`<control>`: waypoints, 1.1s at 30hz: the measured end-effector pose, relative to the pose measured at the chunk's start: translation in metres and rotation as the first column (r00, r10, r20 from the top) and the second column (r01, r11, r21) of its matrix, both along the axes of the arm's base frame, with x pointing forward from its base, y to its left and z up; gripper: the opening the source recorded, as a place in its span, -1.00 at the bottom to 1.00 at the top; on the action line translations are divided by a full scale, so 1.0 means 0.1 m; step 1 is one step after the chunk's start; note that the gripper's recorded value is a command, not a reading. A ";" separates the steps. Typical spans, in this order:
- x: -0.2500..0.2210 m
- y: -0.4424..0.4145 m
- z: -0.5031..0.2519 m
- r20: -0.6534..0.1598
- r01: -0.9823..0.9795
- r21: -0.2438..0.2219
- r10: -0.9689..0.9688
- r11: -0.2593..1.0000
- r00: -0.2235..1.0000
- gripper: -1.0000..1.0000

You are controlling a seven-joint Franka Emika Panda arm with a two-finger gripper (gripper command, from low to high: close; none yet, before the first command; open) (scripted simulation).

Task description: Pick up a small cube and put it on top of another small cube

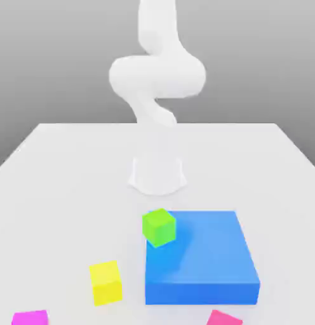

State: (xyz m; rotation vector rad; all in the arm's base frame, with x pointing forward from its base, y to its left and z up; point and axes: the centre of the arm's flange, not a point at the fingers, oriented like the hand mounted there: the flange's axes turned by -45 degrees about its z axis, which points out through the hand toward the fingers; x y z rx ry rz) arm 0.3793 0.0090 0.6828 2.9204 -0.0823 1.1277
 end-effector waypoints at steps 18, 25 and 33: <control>1.55 0.53 -2.72 -0.415 0.246 0.005 -0.222 0.969 0.882 0.00; 1.66 0.75 -3.91 -0.558 0.331 0.016 -0.266 0.944 0.786 0.00; 1.56 0.98 -5.18 -0.669 0.405 0.030 -0.283 0.914 0.687 0.00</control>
